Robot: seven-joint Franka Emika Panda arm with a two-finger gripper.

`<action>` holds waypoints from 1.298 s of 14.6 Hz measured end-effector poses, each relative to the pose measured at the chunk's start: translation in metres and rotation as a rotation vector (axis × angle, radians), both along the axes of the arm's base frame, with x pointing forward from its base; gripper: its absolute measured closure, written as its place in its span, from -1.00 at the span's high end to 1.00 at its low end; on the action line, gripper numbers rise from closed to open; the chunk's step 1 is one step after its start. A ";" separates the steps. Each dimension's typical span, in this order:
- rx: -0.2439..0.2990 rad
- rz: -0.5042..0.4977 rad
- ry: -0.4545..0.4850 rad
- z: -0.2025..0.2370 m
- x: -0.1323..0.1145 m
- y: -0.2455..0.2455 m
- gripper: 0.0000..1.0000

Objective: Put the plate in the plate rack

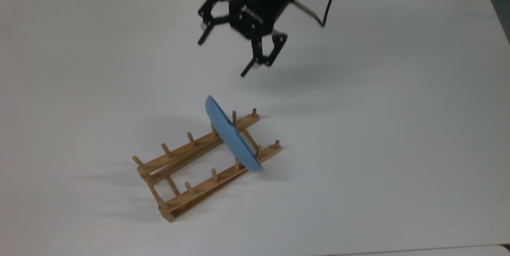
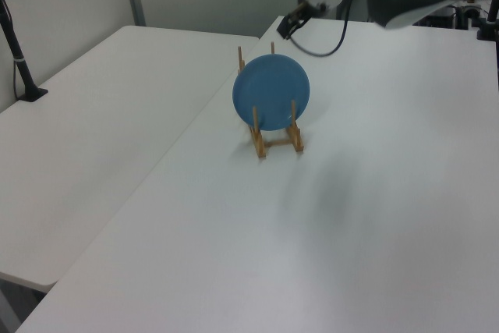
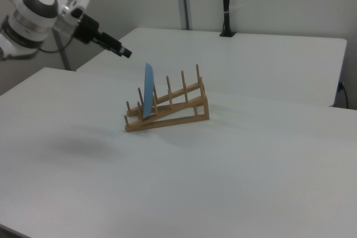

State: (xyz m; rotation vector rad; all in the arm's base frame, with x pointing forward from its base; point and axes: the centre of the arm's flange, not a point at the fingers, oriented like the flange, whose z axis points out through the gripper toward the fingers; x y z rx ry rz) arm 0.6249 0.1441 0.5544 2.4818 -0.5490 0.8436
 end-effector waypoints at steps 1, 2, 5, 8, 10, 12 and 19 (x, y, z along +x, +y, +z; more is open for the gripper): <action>0.037 -0.016 0.039 0.009 -0.009 -0.001 1.00; 0.083 -0.034 0.088 0.015 -0.018 -0.001 1.00; 0.233 -0.075 0.225 0.035 -0.040 -0.016 1.00; 0.408 -0.076 0.325 0.064 -0.061 -0.054 1.00; 0.505 -0.072 0.366 0.079 -0.072 -0.086 1.00; 0.561 -0.033 0.389 0.089 -0.079 -0.116 1.00; 0.462 0.345 0.507 0.093 -0.084 -0.164 1.00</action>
